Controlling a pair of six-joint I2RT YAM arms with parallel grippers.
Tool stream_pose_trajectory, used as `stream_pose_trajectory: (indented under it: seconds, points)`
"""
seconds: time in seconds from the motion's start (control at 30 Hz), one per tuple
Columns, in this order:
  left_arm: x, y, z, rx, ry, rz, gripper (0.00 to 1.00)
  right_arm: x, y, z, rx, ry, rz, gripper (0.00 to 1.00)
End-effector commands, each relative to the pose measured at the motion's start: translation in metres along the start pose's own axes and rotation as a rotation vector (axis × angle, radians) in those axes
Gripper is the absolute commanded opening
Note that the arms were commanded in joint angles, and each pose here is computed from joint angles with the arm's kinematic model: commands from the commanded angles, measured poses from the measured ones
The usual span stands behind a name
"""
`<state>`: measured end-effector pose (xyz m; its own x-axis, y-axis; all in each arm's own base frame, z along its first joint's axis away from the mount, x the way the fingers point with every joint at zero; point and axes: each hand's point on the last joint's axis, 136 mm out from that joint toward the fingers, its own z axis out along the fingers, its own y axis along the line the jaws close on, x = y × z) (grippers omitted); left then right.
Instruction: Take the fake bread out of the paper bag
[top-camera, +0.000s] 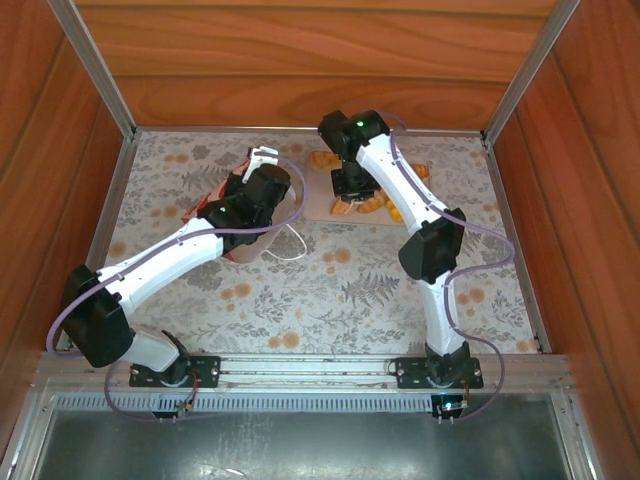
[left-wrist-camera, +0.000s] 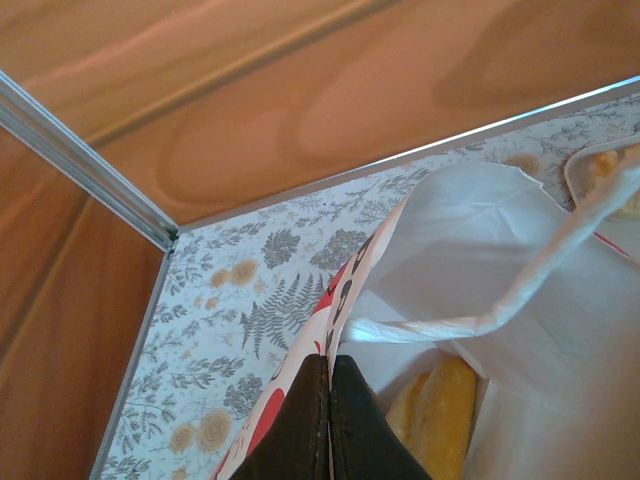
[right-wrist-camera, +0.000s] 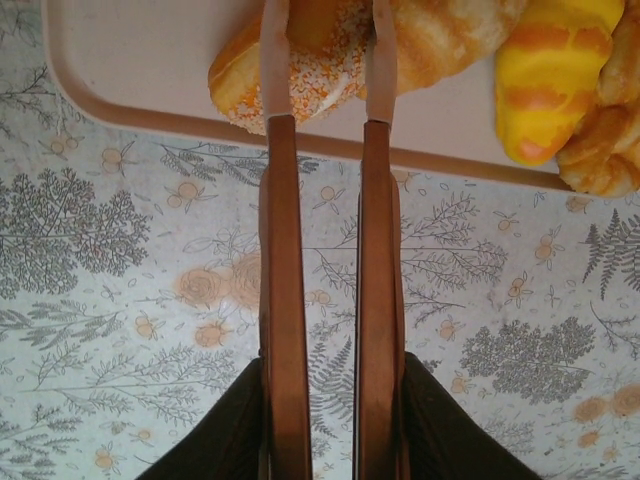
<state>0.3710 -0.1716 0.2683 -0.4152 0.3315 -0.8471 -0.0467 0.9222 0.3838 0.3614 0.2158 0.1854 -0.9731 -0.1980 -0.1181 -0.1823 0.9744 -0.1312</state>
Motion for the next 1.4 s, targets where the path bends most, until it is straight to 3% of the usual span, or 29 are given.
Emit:
stream_pose_trajectory:
  seconds: [0.0,0.13,0.53,1.37]
  points:
    - [-0.004,0.005,0.0,-0.006,-0.004,-0.004,0.0,0.009,-0.013,0.007,0.065,0.071,-0.008,0.35]
    - [-0.004,0.004,0.001,-0.005,-0.003,0.004,0.0,0.0,-0.011,0.012,0.059,0.063,0.009,0.43]
    - [-0.004,0.003,0.001,-0.008,-0.002,0.018,0.0,-0.023,-0.005,0.023,-0.002,0.011,0.05,0.51]
    - [-0.004,0.005,0.0,-0.008,-0.005,0.022,0.0,-0.054,0.018,-0.013,-0.17,-0.181,0.04,0.44]
